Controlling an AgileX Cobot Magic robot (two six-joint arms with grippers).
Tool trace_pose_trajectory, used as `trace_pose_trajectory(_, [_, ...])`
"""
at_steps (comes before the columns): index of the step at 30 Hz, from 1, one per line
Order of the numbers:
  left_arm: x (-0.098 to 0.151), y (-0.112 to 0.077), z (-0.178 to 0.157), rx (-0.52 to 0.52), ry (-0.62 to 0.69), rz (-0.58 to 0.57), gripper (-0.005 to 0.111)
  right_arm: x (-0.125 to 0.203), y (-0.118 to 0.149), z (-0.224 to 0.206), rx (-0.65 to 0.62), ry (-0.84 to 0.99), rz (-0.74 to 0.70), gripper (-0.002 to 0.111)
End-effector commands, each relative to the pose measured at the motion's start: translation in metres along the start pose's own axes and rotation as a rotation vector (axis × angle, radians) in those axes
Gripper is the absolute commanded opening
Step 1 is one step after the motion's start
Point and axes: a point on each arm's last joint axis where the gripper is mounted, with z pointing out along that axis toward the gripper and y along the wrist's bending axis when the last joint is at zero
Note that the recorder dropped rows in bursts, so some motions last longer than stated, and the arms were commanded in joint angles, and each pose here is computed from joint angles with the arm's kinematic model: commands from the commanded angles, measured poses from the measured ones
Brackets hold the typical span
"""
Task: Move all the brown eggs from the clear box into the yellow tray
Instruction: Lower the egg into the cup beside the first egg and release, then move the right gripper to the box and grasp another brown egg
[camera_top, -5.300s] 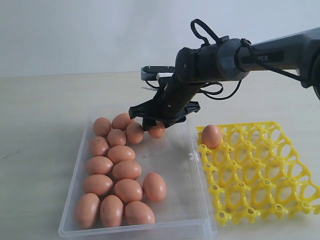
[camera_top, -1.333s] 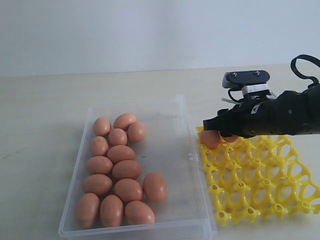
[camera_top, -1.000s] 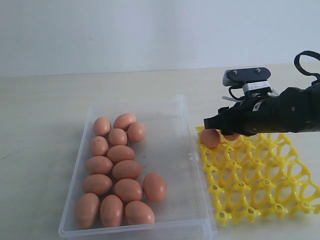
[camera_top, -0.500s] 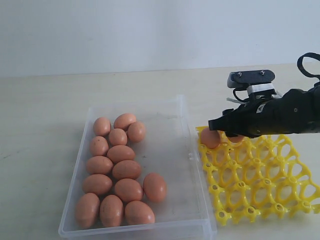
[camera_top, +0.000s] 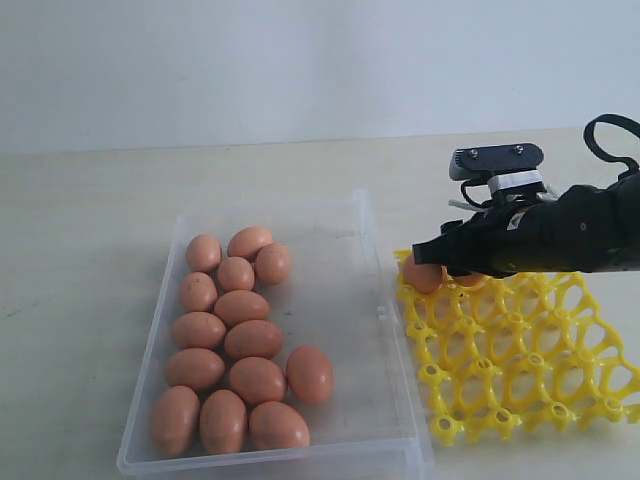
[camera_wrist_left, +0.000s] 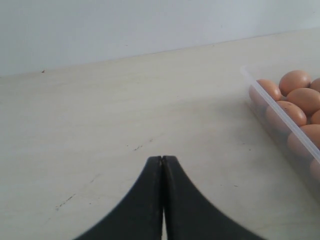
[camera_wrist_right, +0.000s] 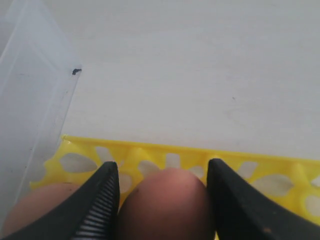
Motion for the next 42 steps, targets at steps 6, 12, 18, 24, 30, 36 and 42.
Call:
trace_pose_trajectory(6, [-0.003, 0.0, 0.0, 0.004, -0.017, -0.005, 0.0, 0.001, 0.0, 0.0, 0.0, -0.002, -0.012, 0.04])
trace_pose_trajectory(12, [-0.003, 0.0, 0.0, 0.004, -0.017, -0.005, 0.0, -0.005, 0.001, -0.005, -0.003, -0.023, -0.011, 0.063])
trace_pose_trajectory(18, [-0.003, 0.0, 0.0, 0.004, -0.017, -0.005, 0.0, -0.009, 0.001, -0.011, -0.007, -0.035, -0.01, 0.063])
trace_pose_trajectory(24, [-0.003, 0.0, 0.0, 0.004, -0.017, -0.005, 0.0, -0.025, 0.002, -0.032, -0.015, -0.112, 0.009, 0.06])
trace_pose_trajectory(30, [-0.003, 0.0, 0.0, 0.004, -0.017, -0.005, 0.0, -0.036, 0.023, -0.049, -0.076, -0.077, -0.013, 0.033])
trace_pose_trajectory(36, [-0.003, 0.0, 0.0, 0.004, -0.017, -0.005, 0.0, -0.052, 0.082, -0.054, -0.232, 0.11, -0.258, 0.009])
trace_pose_trajectory(42, [-0.003, 0.0, 0.0, 0.004, -0.017, -0.005, 0.0, -0.053, 0.142, -0.052, -0.375, 0.457, -0.434, 0.019])
